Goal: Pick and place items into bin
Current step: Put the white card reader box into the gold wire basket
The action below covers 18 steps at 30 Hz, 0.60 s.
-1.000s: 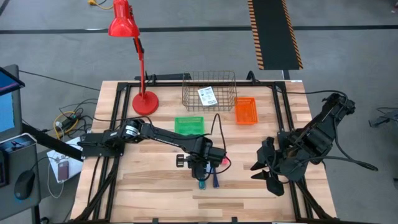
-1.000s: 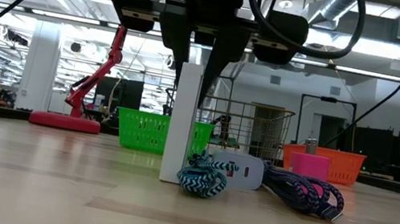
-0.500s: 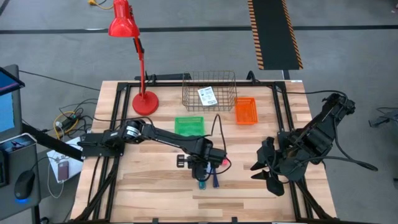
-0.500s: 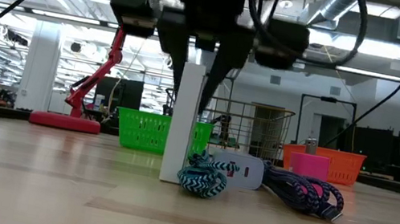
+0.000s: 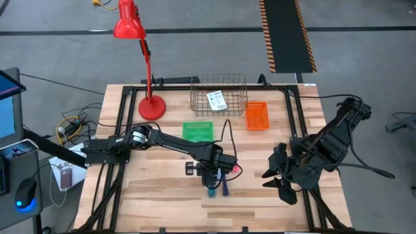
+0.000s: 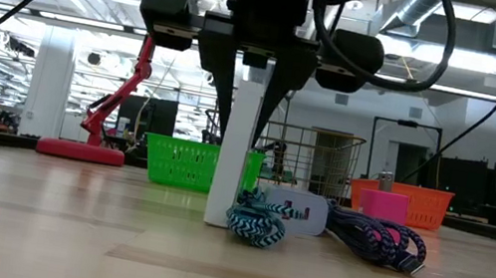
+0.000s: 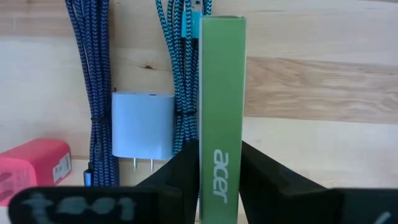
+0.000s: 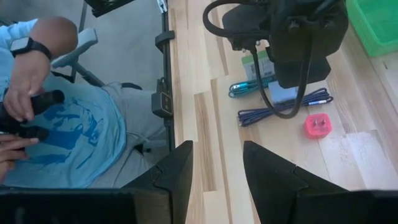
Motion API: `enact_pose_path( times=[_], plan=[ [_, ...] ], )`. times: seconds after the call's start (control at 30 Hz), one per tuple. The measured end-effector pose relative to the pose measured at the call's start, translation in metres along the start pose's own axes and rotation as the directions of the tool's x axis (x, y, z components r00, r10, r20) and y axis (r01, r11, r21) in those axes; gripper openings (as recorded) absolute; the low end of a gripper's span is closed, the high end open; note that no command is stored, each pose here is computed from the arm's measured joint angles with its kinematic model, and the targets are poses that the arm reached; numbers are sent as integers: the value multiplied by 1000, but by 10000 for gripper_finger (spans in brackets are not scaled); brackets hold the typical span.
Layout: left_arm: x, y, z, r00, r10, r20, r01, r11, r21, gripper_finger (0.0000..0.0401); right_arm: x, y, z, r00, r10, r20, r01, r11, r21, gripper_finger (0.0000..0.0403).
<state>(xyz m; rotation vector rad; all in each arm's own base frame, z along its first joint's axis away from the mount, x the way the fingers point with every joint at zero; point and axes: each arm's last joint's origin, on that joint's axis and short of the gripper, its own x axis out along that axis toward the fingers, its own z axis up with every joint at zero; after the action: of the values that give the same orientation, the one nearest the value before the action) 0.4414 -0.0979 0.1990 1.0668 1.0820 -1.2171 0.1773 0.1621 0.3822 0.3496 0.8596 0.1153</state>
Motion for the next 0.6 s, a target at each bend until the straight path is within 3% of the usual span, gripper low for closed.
enact_pose_path(
  times=[0.6],
  plan=[
    [-3, -3, 8, 1000, -2, 7, 3, 997, -78, 82, 0, 0, 0, 1000, 0, 0, 0, 1000, 0, 134]
  ],
)
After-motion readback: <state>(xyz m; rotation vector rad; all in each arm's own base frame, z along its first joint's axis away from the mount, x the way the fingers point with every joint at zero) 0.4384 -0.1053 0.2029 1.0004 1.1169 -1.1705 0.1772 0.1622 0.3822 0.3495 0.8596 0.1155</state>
